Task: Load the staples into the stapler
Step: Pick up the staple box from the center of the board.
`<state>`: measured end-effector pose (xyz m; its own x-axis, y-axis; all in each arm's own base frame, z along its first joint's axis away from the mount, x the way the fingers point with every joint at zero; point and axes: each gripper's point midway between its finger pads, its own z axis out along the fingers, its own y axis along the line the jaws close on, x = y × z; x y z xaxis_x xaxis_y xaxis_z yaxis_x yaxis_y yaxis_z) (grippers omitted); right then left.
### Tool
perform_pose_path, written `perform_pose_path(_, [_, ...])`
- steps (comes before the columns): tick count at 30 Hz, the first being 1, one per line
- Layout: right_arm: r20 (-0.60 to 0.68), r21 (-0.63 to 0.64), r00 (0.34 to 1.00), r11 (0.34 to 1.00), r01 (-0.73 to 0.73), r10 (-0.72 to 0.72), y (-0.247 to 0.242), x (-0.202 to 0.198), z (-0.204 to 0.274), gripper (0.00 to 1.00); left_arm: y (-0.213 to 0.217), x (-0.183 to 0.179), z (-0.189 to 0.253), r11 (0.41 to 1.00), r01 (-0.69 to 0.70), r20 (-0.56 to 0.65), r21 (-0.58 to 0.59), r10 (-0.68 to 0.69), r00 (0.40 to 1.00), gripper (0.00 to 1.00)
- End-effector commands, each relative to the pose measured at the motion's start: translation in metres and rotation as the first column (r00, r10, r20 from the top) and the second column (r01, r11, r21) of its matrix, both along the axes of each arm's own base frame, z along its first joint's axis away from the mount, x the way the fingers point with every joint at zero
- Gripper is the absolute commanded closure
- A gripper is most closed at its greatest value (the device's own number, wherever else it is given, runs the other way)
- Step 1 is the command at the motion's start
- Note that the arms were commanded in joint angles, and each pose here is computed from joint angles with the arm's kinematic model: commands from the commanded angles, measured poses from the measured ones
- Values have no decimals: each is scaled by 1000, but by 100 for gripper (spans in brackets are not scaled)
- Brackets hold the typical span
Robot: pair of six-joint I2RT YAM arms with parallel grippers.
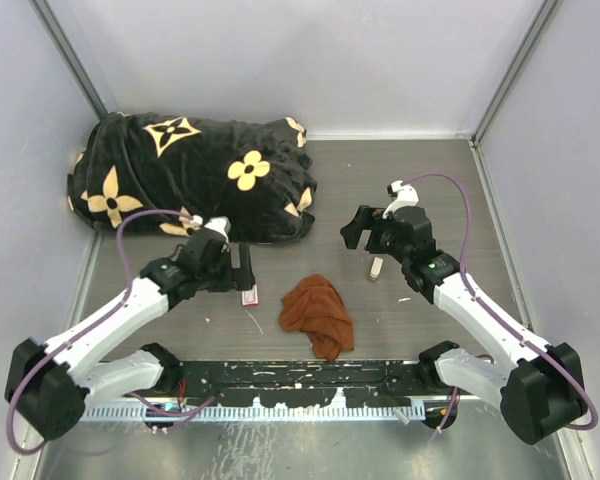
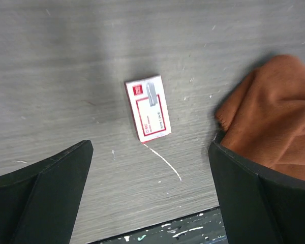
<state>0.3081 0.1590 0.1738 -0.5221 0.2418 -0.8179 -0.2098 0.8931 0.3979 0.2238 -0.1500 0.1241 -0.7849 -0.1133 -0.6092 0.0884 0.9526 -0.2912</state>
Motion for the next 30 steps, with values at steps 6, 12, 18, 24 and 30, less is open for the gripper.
perform_pose_path(6, [42, 103, 979, 974, -201, 198, 54, -16, 8, 8, -50, 9, -46, 986, -42, -106, -164, 25, 994, 3])
perform_pose_path(12, [23, 108, 973, 967, -229, 228, 66, -26, -2, 8, -50, 9, -68, 989, -53, -144, -138, 33, 989, 18])
perform_pose_path(18, [25, 105, 974, 968, -228, 227, 68, -25, -3, 8, -39, 10, -78, 997, -47, -137, -54, 40, 990, 24])
perform_pose_path(24, [25, 104, 973, 967, -231, 230, 69, -25, -5, 8, -35, 11, -89, 999, -44, -155, 5, 44, 987, 29])
perform_pose_path(30, [20, 104, 973, 967, -233, 232, 70, -26, -8, 8, -37, 11, -95, 999, -23, -164, 46, 30, 986, 36])
